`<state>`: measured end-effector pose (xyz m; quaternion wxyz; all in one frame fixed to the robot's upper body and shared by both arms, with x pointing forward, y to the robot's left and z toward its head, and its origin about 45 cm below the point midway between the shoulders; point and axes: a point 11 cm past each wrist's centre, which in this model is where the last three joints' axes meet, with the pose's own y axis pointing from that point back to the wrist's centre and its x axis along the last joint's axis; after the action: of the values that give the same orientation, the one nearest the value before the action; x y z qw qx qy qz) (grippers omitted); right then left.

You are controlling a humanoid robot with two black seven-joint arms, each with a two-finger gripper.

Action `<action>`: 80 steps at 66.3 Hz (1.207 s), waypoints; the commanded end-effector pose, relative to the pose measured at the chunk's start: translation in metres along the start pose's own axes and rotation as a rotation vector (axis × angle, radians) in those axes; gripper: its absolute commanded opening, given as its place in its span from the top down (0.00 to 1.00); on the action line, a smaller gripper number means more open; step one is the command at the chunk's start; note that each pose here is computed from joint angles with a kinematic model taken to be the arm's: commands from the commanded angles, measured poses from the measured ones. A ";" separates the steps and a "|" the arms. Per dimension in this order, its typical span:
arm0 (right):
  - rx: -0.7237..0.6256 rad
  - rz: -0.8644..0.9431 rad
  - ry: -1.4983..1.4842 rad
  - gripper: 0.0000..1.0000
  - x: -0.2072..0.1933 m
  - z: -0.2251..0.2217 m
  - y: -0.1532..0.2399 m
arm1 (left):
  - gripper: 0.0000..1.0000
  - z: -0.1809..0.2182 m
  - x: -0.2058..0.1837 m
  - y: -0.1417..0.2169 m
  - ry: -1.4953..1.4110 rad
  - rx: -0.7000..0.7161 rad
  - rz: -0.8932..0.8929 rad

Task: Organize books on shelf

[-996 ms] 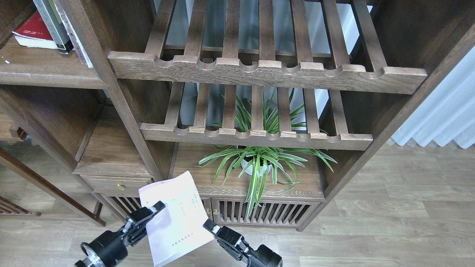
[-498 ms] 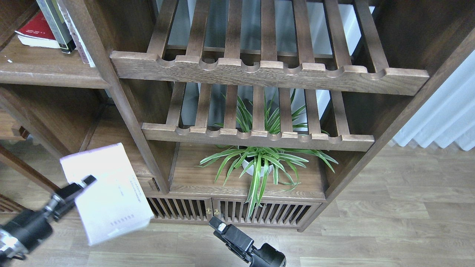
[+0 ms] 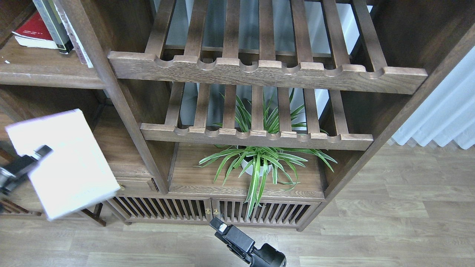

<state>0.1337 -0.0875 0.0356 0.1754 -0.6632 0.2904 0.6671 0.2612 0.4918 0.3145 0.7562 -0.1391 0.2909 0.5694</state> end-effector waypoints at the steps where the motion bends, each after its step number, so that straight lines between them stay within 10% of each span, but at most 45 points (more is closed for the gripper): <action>1: 0.000 0.001 0.000 0.05 0.000 0.000 0.000 | 0.93 0.033 -0.009 0.001 -0.078 -0.029 -0.002; 43: 0.000 0.007 -0.008 0.05 0.002 0.003 0.002 | 0.92 0.148 -0.061 -0.042 -0.511 -0.199 -0.019; 80: 0.008 0.007 -0.005 0.05 0.002 0.000 0.003 | 0.92 0.167 -0.081 -0.122 -0.644 -0.171 0.007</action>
<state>0.1309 -0.0885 0.0343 0.1754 -0.6601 0.2927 0.6692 0.3956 0.4827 0.4806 0.7956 -0.0192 -0.0169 0.6053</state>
